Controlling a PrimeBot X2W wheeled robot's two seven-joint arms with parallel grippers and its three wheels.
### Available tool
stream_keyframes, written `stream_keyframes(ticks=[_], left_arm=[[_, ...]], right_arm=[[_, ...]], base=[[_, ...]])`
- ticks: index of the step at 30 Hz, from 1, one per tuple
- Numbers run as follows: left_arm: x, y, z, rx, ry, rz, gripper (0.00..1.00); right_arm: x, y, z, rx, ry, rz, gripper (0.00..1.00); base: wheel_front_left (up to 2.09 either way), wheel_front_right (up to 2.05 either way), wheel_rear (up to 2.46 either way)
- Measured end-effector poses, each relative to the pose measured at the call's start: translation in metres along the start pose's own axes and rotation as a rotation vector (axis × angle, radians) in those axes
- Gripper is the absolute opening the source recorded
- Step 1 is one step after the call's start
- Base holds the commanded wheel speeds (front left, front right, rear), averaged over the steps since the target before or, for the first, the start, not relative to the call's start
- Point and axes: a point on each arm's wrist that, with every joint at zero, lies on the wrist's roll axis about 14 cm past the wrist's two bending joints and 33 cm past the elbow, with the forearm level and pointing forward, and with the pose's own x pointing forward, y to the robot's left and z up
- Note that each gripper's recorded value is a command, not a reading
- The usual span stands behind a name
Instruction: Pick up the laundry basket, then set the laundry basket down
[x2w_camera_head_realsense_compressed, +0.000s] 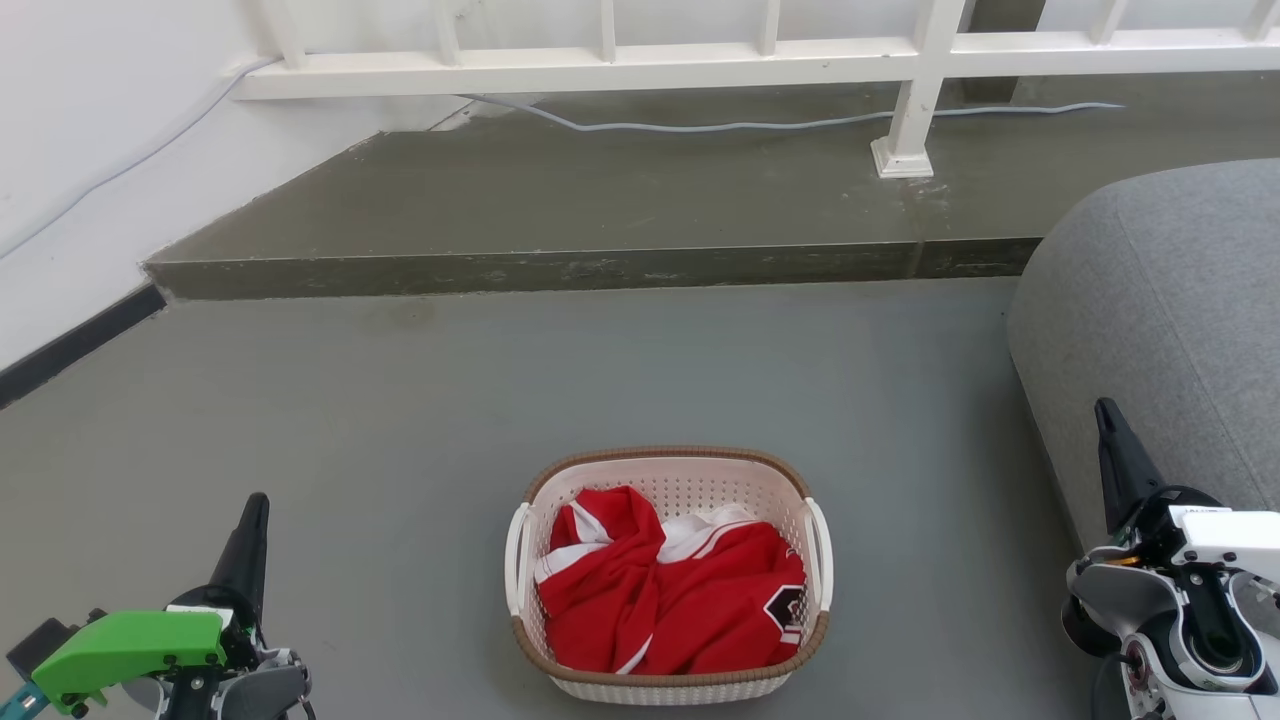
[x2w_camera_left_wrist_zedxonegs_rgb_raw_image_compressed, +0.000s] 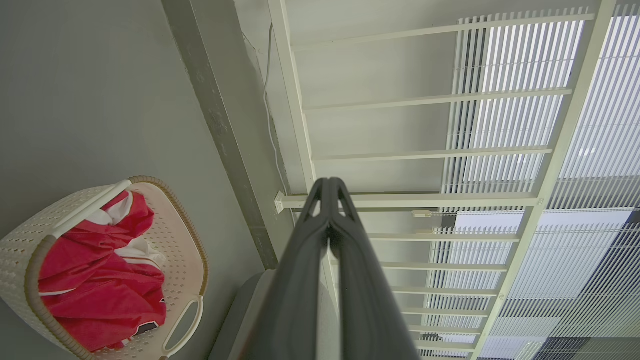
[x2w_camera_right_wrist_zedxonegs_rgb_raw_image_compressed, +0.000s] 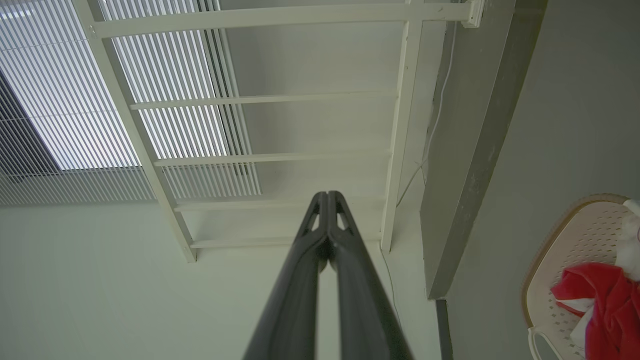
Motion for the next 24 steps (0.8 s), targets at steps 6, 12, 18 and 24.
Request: stream_keyframes(ticks=[6,12,18,24], left_arm=[[-0.0001,0.0006,0.0003,0.000,-0.001,0.002,0.00],[-0.0002,0.0016,0.0006,-0.001,-0.002,0.004,0.00],[-0.0003,0.0020,0.0009,-0.001,-0.003,0.003,0.00],[-0.0003,0.0024,0.0005,-0.002,-0.001,0.004,0.00]], right_arm=[[0.0000,-0.0006,0.0002,0.000,0.000,-0.002,0.00],[0.0000,-0.0009,0.0004,0.001,-0.001,-0.003,0.00],[0.0000,-0.0011,0.0006,0.001,-0.002,-0.003,0.00],[-0.0001,-0.0015,0.0007,0.001,-0.002,-0.005,0.00]], base=[[0.00,0.00,0.00],[0.00,0.00,0.00],[0.00,0.00,0.00],[0.00,0.00,0.00]])
